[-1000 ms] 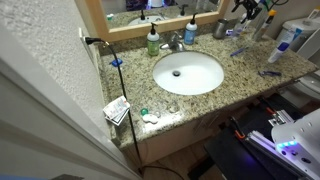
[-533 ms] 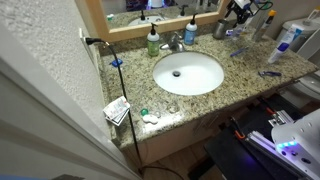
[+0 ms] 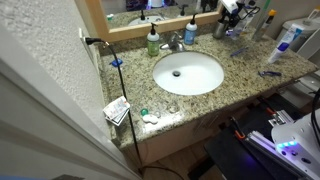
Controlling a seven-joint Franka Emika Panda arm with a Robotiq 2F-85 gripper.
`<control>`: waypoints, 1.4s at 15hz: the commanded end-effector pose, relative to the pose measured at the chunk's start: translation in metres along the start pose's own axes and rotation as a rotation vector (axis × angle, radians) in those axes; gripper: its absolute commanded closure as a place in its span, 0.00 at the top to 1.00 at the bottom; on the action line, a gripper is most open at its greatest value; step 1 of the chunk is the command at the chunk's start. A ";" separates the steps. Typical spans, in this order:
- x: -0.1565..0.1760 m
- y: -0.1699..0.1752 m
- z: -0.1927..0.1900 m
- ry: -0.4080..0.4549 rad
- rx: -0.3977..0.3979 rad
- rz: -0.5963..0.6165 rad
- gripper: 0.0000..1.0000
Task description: Take the toothbrush from the cup and put it on the counter, then pick the toothpaste and put it in the cup
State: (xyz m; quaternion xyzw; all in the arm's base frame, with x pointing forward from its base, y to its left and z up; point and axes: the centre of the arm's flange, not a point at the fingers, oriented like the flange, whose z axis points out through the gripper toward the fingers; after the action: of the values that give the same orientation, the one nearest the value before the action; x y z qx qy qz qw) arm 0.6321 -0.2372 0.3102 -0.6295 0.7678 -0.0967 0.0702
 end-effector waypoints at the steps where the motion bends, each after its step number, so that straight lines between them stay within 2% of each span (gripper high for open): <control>1: 0.001 -0.011 0.009 0.015 -0.004 0.002 0.52; 6: -0.004 0.000 -0.003 0.026 0.005 -0.035 0.18; 7: -0.008 0.006 -0.006 0.012 -0.003 -0.056 0.10; 9: -0.016 0.018 -0.008 -0.033 -0.041 -0.109 0.01; 15: -0.054 0.056 -0.006 -0.111 -0.143 -0.280 0.02; 17: -0.057 0.063 -0.009 -0.137 -0.173 -0.301 0.02; 21: -0.053 0.064 -0.004 -0.107 -0.229 -0.274 0.02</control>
State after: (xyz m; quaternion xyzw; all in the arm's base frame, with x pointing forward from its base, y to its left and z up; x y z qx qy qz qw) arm 0.5923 -0.1706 0.3059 -0.7396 0.6713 -0.0021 0.0471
